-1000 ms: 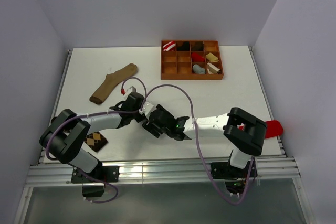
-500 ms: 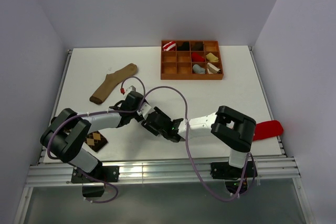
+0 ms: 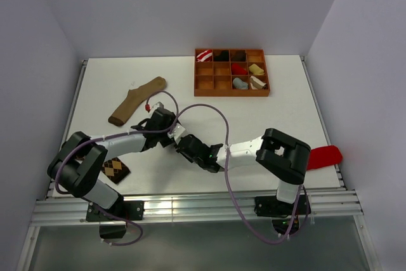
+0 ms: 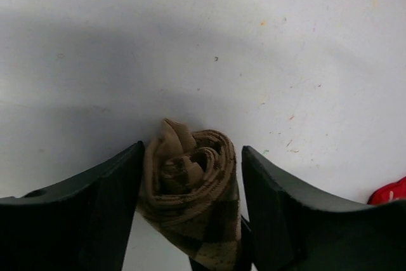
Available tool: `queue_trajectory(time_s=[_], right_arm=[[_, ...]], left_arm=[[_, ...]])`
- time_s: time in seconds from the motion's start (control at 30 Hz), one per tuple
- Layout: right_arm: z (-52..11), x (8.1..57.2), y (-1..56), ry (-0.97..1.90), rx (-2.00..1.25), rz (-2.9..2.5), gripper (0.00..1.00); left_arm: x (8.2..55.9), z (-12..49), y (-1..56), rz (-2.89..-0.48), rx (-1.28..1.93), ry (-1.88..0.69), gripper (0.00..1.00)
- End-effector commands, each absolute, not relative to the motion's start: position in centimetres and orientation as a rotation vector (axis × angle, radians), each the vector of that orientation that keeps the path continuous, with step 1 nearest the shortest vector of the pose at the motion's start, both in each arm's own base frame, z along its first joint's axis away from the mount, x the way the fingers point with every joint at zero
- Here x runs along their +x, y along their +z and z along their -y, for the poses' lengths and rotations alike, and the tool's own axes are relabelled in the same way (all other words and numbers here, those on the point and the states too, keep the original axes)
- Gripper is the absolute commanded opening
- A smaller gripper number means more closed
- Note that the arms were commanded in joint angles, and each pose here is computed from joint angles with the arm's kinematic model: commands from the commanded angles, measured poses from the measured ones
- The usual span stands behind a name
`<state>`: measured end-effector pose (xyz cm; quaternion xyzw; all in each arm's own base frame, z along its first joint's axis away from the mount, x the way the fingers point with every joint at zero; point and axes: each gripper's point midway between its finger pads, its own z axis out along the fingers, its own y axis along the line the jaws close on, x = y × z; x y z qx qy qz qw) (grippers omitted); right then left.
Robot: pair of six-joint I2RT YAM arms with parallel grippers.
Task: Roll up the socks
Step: Pick up the sock at the center of the board.
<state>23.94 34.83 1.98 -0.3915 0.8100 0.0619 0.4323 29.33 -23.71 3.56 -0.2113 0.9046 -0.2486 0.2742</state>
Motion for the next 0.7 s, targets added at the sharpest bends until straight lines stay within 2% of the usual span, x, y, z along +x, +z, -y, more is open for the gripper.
queue_trajectory(time_s=[0.0, 0.17, 0.37, 0.43, 0.5, 0.67], right_arm=[[-32.4, 20.8, -0.6, 0.211, -1.033, -2.158, 0.00], [-31.3, 21.2, 2.2, 0.261, -0.941, -2.136, 0.00], [-30.0, 23.1, 6.8, 0.321, -0.802, -2.101, 0.00], [-29.7, 24.2, 9.5, 0.366, -0.751, -2.067, 0.00], [-28.4, 26.7, 12.1, 0.367, -0.669, -2.045, 0.00], [-24.9, 32.7, 17.5, 0.306, -0.587, -1.965, 0.00]], left_arm=[[29.9, 22.1, 5.6, -2.434, -0.553, -0.609, 0.70], [33.8, 19.8, 11.8, -2.290, -0.582, -0.599, 0.81], [36.6, 15.0, 18.5, -2.152, -0.620, -0.532, 0.88], [37.0, 13.6, 20.8, -2.097, -0.622, -0.505, 0.91], [36.5, 11.7, 23.1, -2.046, -0.612, -0.468, 0.99], [34.2, 7.5, 28.3, -1.882, -0.574, -0.380, 0.99]])
